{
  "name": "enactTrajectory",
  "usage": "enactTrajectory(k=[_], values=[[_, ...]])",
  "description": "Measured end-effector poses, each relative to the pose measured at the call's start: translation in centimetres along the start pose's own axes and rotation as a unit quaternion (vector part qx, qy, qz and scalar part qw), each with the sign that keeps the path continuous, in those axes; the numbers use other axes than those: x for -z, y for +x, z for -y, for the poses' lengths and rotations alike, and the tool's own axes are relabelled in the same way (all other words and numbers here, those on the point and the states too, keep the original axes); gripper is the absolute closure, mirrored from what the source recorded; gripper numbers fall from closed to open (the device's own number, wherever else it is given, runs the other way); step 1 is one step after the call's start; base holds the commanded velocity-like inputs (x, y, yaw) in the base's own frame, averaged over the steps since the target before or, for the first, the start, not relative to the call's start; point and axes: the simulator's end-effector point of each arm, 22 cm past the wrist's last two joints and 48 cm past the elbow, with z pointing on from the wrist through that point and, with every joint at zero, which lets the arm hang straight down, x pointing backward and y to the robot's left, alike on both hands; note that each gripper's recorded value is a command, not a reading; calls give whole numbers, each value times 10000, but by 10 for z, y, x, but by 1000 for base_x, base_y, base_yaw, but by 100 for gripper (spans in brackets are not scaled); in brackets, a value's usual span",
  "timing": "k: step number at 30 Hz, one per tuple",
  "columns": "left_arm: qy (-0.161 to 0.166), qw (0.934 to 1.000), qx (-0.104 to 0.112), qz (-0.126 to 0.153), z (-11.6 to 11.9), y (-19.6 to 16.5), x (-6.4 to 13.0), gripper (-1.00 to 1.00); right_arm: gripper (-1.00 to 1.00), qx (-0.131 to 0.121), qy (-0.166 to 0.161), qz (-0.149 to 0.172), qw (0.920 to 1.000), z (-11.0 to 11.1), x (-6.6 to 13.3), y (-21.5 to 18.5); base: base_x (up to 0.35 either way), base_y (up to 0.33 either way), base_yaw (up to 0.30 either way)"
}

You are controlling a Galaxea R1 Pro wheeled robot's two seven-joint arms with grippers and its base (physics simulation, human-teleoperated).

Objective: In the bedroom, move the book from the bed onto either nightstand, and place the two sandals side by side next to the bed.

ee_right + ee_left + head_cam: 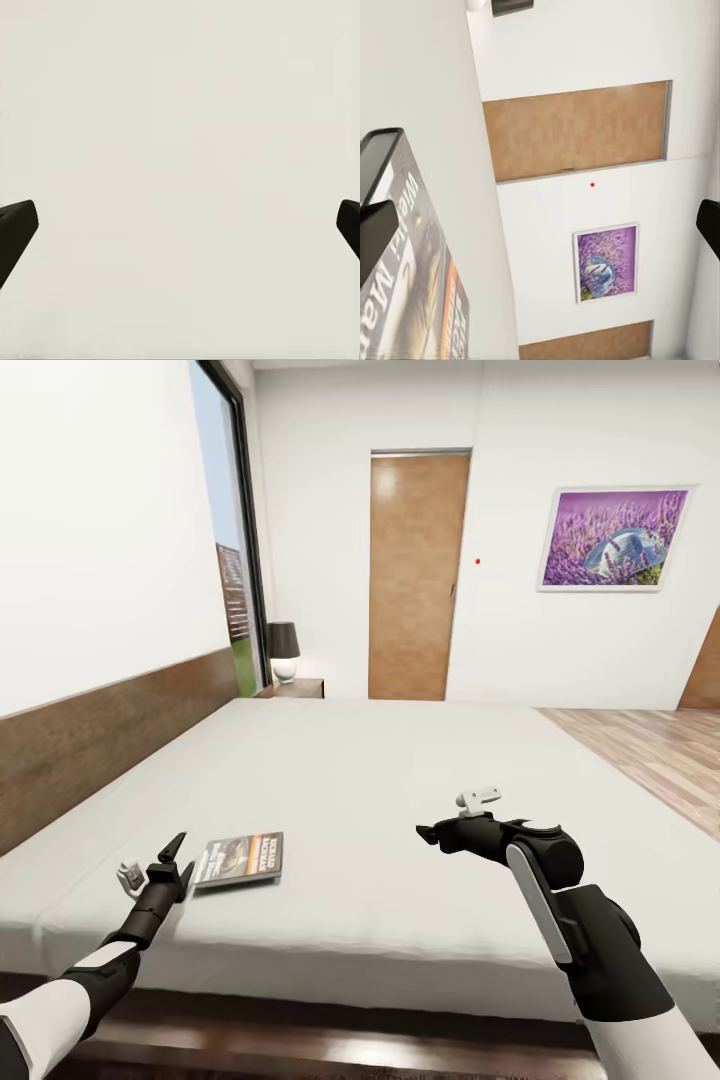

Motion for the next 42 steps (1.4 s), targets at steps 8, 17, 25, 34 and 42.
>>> enactTrajectory(k=[8,17,25,34,42], values=[[9,10000,1,1,0,0,0,-100,-100,1,-1,0,10000,0,0,0,-55,0,0],[11,10000,1,2,1,0,0,-100,-100,1,0,2,10000,0,0,0,-10,0,0],[12,10000,-4,-6,1,0,0,-100,-100,1,-2,1,10000,0,0,0,-1,0,0],[38,10000,-2,-10,1,1,1,-100,-100,4,-2,0,10000,0,0,0,0,0,0],[171,9999,-4,-11,7,1,1,-100,-100,4,-3,0,10000,0,0,0,0,0,0]])
